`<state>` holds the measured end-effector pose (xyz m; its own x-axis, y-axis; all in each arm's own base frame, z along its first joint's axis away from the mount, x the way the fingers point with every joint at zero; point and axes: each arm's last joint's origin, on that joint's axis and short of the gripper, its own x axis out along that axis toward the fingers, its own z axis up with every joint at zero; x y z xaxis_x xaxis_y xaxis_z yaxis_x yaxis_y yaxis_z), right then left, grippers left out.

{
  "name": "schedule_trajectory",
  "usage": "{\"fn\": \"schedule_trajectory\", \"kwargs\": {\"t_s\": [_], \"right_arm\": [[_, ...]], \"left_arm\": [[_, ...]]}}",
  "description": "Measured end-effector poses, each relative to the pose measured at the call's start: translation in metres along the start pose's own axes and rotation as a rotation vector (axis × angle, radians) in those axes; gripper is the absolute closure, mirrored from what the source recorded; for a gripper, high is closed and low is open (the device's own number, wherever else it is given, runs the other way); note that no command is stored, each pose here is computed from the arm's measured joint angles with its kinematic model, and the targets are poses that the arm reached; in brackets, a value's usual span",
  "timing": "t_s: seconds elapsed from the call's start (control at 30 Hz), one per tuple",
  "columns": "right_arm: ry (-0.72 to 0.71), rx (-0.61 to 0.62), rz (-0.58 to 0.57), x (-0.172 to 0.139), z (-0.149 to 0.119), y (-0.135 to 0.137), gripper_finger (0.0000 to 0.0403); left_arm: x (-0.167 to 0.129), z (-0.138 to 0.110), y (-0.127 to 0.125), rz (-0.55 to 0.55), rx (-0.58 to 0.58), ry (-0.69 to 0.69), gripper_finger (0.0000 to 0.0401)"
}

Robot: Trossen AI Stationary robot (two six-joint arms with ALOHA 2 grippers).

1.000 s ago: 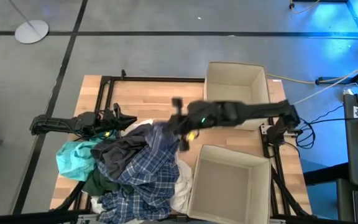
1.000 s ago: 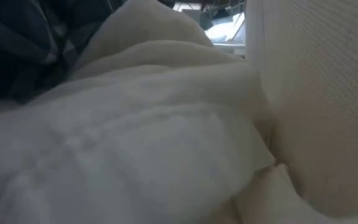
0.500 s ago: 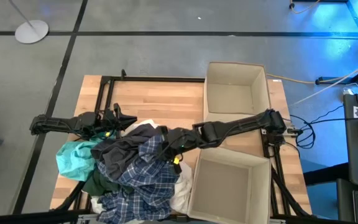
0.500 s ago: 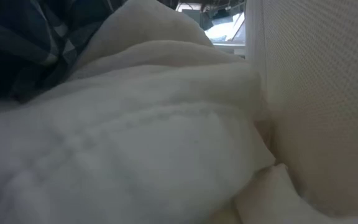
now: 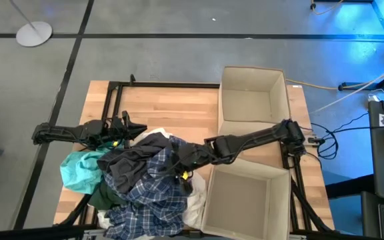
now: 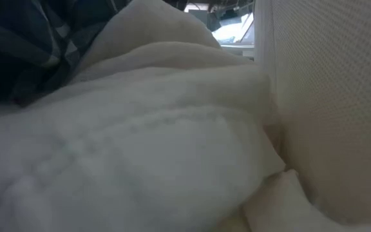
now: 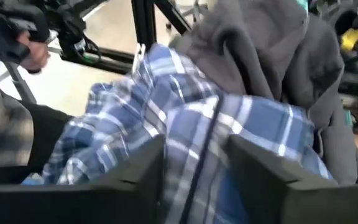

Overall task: Sort clothes
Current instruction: Put the blue checkered long sleeve shirt into the top laundry organizer

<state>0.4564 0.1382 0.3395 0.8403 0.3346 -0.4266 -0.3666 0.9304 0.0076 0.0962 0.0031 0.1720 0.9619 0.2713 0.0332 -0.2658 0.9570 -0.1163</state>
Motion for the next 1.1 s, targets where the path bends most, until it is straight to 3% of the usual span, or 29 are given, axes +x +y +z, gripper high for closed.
{"fn": "schedule_trajectory", "kwargs": {"t_s": [0.2, 0.37, 0.6, 0.83, 1.1], "right_arm": [[0.006, -0.01, -0.012, 0.001, 0.0, 0.01, 0.0064], [0.003, -0.015, -0.014, 0.002, 0.0, 0.015, 0.0009], [0.052, -0.023, -0.026, 0.027, -0.021, 0.019, 0.0017], [0.136, -0.127, -0.079, 0.059, -0.051, 0.02, 0.002], [0.337, -0.218, -0.13, 0.065, -0.076, 0.017, 0.002]], "left_arm": [[0.0, 0.0, 0.0, -0.004, 0.0, 0.001, 0.0372], [0.0, 0.0, 0.0, -0.007, 0.0, 0.002, 0.0372], [0.0, 0.0, 0.0, -0.007, 0.0, 0.002, 0.0372], [0.0, 0.0, 0.0, -0.007, 0.0, 0.002, 0.0372], [0.0, 0.0, 0.0, -0.007, 0.0, 0.002, 0.0372]]}}
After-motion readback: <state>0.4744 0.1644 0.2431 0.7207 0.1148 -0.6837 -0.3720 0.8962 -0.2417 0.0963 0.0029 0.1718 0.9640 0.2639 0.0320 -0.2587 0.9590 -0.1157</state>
